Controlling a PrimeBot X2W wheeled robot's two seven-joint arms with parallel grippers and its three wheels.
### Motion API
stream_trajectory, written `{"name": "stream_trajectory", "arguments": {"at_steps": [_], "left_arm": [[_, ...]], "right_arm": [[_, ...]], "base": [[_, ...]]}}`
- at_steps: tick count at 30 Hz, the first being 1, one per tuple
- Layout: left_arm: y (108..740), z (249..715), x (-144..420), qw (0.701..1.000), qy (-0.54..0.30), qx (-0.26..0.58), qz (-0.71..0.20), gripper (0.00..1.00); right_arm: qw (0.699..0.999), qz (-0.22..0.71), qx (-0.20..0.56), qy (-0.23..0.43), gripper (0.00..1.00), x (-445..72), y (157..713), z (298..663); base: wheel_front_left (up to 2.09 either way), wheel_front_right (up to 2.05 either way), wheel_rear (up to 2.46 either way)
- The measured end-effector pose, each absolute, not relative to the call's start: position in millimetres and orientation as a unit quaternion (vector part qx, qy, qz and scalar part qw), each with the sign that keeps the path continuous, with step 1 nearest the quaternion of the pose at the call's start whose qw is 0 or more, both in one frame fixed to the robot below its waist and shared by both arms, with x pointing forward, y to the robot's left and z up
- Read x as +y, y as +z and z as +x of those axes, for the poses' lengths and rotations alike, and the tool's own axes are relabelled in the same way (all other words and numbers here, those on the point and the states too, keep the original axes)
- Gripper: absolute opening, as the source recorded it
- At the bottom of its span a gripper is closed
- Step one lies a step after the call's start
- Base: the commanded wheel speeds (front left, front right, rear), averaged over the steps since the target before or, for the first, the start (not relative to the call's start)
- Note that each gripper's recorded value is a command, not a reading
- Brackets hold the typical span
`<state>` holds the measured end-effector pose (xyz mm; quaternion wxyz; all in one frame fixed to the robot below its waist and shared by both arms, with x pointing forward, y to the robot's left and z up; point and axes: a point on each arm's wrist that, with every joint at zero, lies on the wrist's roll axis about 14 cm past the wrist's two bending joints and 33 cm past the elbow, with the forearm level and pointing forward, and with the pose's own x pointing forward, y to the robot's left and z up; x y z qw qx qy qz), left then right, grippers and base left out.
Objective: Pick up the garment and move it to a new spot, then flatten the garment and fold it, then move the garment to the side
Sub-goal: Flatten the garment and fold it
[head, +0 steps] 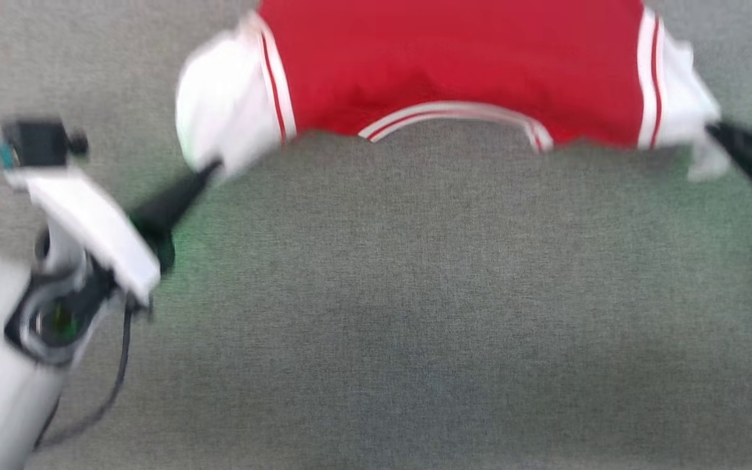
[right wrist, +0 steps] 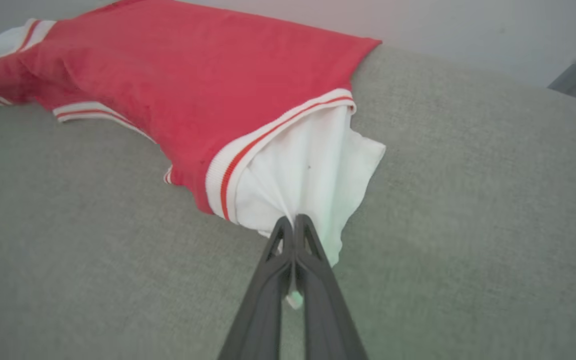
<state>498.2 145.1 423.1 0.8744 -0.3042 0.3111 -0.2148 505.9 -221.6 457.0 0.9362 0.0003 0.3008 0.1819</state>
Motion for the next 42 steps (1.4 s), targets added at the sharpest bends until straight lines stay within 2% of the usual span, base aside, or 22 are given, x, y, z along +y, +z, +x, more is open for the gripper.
{"name": "stream_trajectory", "arguments": {"at_steps": [9,15,20,29,42], "left_arm": [[420,410,150,0.848,-0.241,0.366,-0.297,0.00],[426,362,153,0.827,-0.250,0.398,-0.309,0.00],[444,337,148,0.812,-0.264,0.403,-0.330,0.00],[451,323,153,0.809,-0.260,0.410,-0.333,0.00],[391,342,147,0.803,-0.217,0.436,-0.343,0.00]], "right_arm": [[0.893,0.002,0.402,0.204,0.00,-221,442,416],[0.866,0.007,0.454,0.210,0.00,-220,434,373],[0.855,0.019,0.477,0.204,0.00,-222,435,352],[0.861,0.025,0.470,0.192,0.00,-226,446,350],[0.827,-0.016,0.525,0.200,0.00,-218,397,355]], "base": [[0.00,0.00,0.00],[0.00,0.00,0.00],[0.00,0.00,0.00],[0.00,0.00,0.00],[0.00,0.00,0.00]]}}
